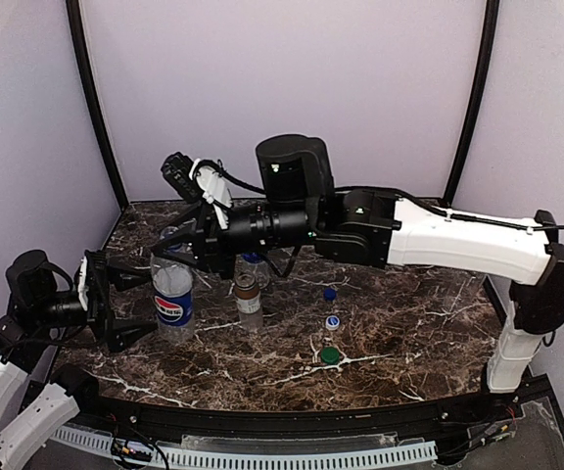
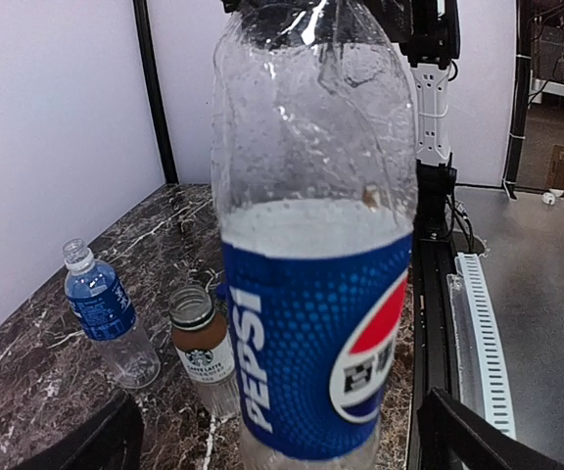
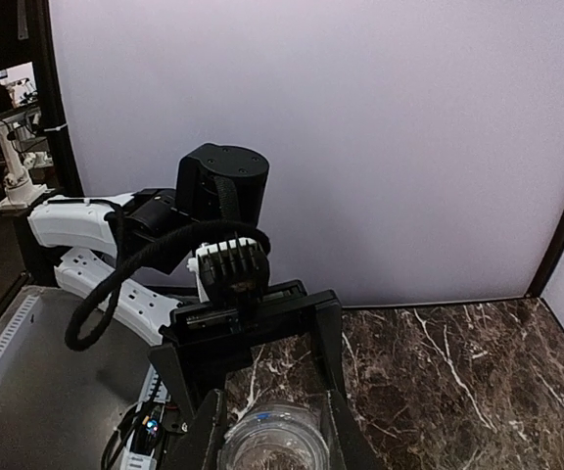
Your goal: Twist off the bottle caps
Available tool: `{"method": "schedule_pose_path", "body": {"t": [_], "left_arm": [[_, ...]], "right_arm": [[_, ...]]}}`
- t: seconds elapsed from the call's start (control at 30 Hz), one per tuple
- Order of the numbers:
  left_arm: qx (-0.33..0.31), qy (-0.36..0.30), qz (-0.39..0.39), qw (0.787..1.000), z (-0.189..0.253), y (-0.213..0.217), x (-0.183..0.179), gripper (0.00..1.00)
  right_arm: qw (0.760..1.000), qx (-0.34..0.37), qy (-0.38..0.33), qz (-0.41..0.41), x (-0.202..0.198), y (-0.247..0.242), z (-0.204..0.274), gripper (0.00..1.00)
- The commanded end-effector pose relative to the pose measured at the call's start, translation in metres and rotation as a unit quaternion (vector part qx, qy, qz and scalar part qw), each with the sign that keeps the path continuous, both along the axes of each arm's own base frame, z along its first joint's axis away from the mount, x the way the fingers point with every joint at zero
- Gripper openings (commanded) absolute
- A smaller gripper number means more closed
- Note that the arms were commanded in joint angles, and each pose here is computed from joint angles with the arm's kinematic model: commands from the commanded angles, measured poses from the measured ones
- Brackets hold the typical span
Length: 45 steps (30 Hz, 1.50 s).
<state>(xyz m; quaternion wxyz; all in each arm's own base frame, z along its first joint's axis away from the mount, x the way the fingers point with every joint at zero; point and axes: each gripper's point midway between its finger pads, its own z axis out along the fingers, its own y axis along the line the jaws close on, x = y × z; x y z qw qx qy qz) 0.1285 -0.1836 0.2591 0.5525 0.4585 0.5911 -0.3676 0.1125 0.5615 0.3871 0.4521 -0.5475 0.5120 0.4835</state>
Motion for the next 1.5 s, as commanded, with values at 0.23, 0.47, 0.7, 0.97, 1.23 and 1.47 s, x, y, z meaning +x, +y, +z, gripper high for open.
{"method": "schedule_pose_path", "body": {"t": [0.23,0.47,0.7,0.97,1.23,1.47], "left_arm": [[-0.068,0.11,0.199,0.971,-0.041,0.037,0.065,0.99],[-0.056,0.092,0.278,0.954,-0.059,0.06,0.089,0.99],[-0.059,0.084,0.308,0.946,-0.061,0.072,0.096,0.99],[-0.057,0.087,0.301,0.948,-0.063,0.07,0.095,0.99],[-0.057,0.089,0.296,0.949,-0.064,0.069,0.094,0.99],[-0.06,0.089,0.293,0.95,-0.063,0.068,0.094,0.99]], "right_arm": [[0.99,-0.131,-0.048,-0.016,-0.031,-0.03,-0.099,0.0],[0.99,-0.104,-0.084,-0.049,-0.019,-0.042,-0.116,0.0],[0.991,-0.109,-0.04,-0.066,-0.001,-0.052,-0.142,0.0],[0.993,-0.096,-0.02,-0.071,0.003,-0.062,-0.144,0.0],[0.991,-0.109,-0.025,-0.073,0.004,-0.065,-0.146,0.43],[0.99,-0.11,-0.029,-0.081,0.008,-0.065,-0.144,0.55]]}}
